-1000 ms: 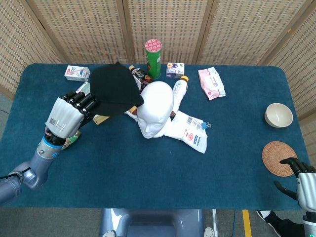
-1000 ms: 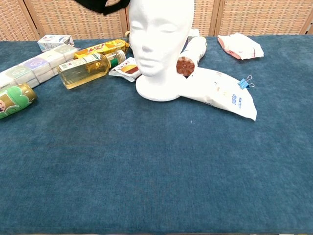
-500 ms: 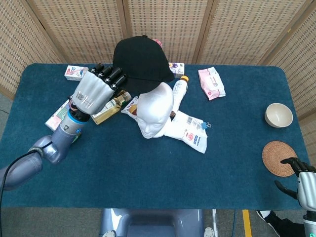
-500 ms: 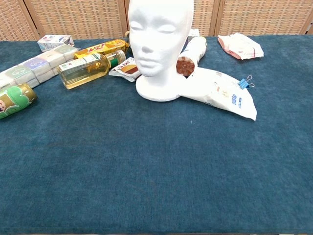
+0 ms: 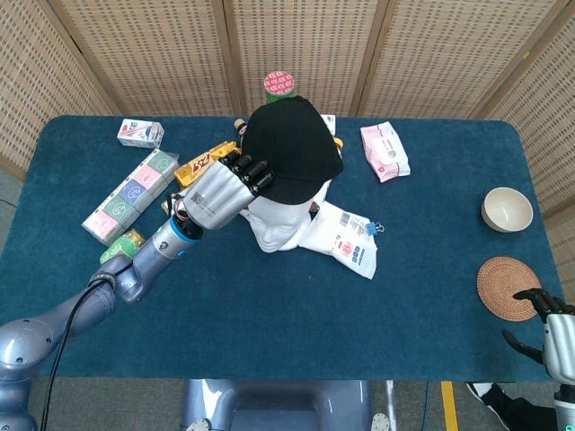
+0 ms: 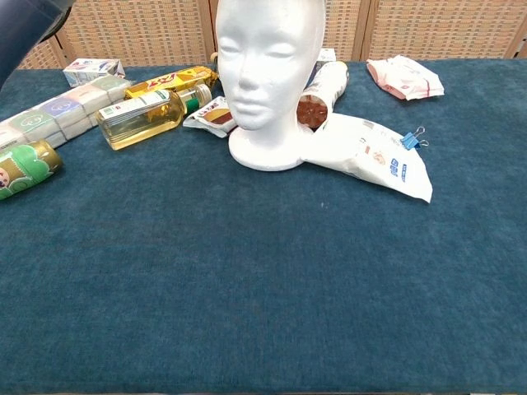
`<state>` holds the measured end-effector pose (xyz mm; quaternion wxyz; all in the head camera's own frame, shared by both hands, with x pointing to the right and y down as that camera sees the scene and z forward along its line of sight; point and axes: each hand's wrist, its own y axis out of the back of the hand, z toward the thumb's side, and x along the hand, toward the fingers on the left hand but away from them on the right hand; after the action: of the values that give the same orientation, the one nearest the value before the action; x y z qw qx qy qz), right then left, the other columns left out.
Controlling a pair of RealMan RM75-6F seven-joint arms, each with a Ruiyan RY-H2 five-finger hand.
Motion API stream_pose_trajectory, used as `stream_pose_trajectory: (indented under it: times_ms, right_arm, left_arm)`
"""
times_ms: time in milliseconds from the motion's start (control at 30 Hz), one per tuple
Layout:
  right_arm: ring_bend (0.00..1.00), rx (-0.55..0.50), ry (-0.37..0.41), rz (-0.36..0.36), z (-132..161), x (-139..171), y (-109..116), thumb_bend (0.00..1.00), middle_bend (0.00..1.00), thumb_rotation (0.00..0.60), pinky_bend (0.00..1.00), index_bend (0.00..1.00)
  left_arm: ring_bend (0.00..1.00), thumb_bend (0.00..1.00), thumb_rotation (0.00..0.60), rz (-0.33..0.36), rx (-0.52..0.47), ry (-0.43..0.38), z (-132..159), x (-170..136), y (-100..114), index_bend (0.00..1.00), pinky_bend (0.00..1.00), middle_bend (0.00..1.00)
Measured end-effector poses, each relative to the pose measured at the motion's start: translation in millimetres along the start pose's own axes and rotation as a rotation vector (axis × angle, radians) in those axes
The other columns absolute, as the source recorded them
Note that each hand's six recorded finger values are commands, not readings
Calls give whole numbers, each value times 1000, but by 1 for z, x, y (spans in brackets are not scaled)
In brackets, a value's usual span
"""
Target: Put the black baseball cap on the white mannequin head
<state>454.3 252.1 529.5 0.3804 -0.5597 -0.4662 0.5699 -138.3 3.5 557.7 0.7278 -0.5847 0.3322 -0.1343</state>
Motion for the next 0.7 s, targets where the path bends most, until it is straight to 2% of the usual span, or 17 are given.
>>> stream_pose_trajectory:
  times_ms: [333,567,667,700]
  right_arm:
    - [465,0,-2,3,-1,1,0,80,389,600,525,379]
    - [466,-2,6,3,2,0,0,81,390,600,525,380]
    - [466,-3,7,4,2,1,-1,82,390,600,525,379]
    - [466,-3,6,4,2,1,-1,81,390,600,525,379]
  left_arm:
    - [644,473,600,13,-12,-39,13,-33,0,818,763,713]
    - [642,459,600,-14,1,-64,18,-48,0,818,740,713]
    - [587,438,600,-39,13,-63,19,-51,-4,793,700,701]
    - [552,429,600,-48,14,-61,19,-51,-5,753,682,675]
